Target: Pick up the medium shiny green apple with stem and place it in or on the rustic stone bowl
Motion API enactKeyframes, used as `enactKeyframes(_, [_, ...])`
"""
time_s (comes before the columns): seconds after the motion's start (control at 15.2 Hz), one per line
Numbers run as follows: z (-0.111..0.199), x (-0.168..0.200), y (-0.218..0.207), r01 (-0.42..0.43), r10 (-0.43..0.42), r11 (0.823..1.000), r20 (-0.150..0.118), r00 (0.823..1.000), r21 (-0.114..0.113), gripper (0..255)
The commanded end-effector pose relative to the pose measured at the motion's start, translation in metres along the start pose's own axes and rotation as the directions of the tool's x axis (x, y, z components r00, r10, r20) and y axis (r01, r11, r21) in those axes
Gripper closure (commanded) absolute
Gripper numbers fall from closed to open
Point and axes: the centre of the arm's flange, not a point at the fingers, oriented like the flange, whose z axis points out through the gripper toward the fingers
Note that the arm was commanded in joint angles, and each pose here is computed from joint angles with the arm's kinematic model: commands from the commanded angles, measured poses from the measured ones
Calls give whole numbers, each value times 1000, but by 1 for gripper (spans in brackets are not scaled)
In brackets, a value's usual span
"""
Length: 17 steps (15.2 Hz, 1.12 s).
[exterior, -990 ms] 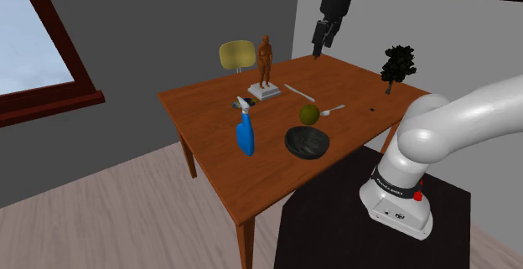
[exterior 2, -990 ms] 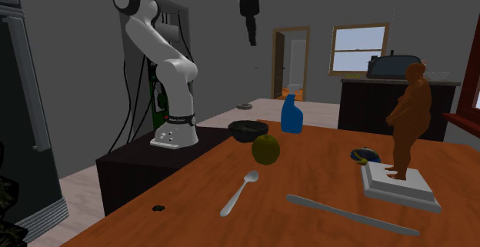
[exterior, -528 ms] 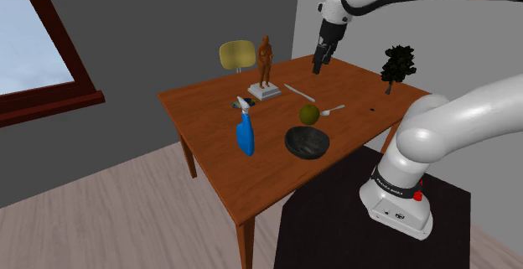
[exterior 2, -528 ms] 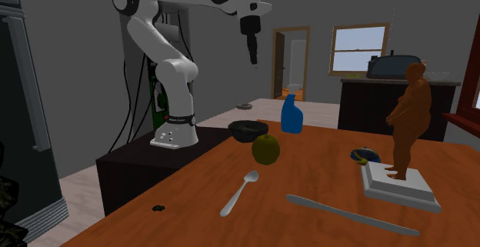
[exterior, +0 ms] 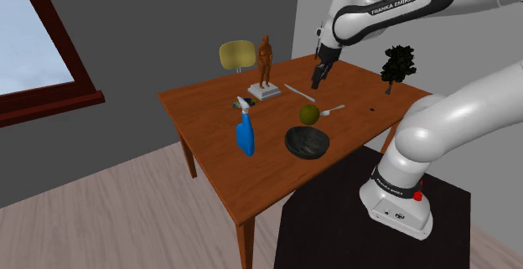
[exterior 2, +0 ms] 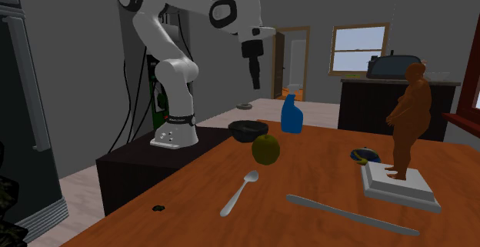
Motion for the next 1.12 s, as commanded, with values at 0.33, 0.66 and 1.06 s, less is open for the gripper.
enactKeyframes(0.33, [79,-1,50,12,-12,1000,-15,1000,11,0])
enactKeyframes(0.66, [117,-1,67,16,-16,1000,-20,1000,16,0])
enactKeyframes(1.06, [147,0,66,16,-16,1000,-20,1000,16,0])
